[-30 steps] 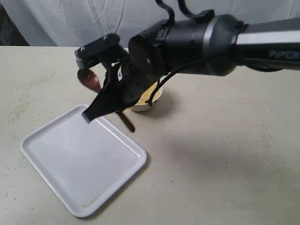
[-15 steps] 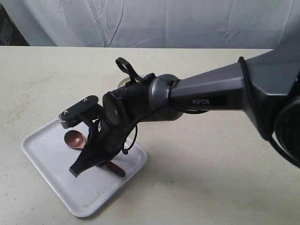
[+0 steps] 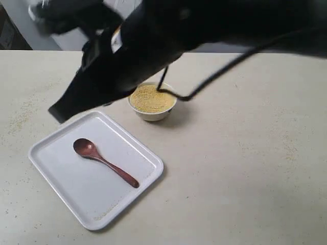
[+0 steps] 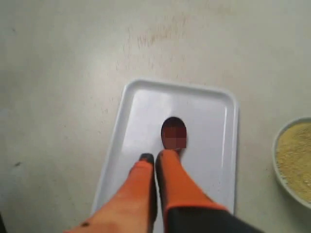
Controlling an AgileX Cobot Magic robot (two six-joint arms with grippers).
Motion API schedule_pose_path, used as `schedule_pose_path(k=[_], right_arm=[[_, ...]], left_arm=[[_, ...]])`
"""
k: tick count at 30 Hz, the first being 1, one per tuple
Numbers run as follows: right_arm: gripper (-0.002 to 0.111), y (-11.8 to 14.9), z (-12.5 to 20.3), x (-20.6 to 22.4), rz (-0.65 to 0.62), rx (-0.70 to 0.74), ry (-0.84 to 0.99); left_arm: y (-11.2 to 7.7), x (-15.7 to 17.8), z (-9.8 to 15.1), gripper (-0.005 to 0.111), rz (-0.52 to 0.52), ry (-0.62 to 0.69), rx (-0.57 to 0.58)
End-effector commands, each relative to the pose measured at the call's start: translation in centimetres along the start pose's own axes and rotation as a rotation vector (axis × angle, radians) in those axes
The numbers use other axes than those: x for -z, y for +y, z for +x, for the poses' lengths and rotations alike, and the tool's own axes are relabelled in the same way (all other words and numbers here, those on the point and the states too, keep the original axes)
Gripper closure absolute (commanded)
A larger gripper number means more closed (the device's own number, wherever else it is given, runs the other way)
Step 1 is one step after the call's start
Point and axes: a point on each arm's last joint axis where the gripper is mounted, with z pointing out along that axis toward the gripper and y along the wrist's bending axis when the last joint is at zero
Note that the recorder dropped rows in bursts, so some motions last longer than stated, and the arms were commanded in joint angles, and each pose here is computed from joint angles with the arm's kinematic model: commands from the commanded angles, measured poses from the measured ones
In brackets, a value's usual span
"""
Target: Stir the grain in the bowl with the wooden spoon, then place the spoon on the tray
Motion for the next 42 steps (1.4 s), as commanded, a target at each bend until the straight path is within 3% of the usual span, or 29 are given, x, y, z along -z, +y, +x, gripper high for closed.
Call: schedule_pose_path(k=[1,8,13,16,19,22,25,31,35,42], right_arm=[[0.104,1.1,3.9,6.4,0.020,0.007,-0.168],[0.104,2.1,16.5,9.5,0.029,-0.048,-0.396],[0.104,2.0,23.6,8.5,0.021,-0.182,-0.305],[0.104,1.6,26.0,8.0,0.045,-0.273,-0.311],[0.104,0.8,26.9,8.8,0.108,-0.288,-0.490],[0.104,-0.4,25.9,11.0,0.217,-0.285,-0.812],[0.104,-1.7,25.9,12.3,0.341,-0.326,-0.913],[0.104,-4.0,28.2,13.5,0.605,-0.474,-0.818],[0.104,-4.1,30.1,14.6,0.734,-0.579,-0.766],[0.104,-2.1,32.0,15.1,0.780,-0.598,-0.709]], left_arm=[[0.0,0.0,0.1,0.106,0.002,-0.007,-0.005],[0.0,0.0,0.1,0.106,0.002,-0.007,-0.005],[0.0,0.0,0.1,0.106,0.002,-0.007,-0.005],[0.0,0.0,0.1,0.106,0.002,-0.007,-0.005],[0.0,0.0,0.1,0.106,0.002,-0.007,-0.005],[0.0,0.0,0.1,0.106,0.002,-0.005,-0.005],[0.0,0.0,0.1,0.106,0.002,-0.007,-0.002],[0.0,0.0,0.1,0.106,0.002,-0.007,-0.002],[0.0,0.0,0.1,0.106,0.002,-0.007,-0.002],[0.0,0.0,0.1,0.106,0.002,-0.007,-0.002]])
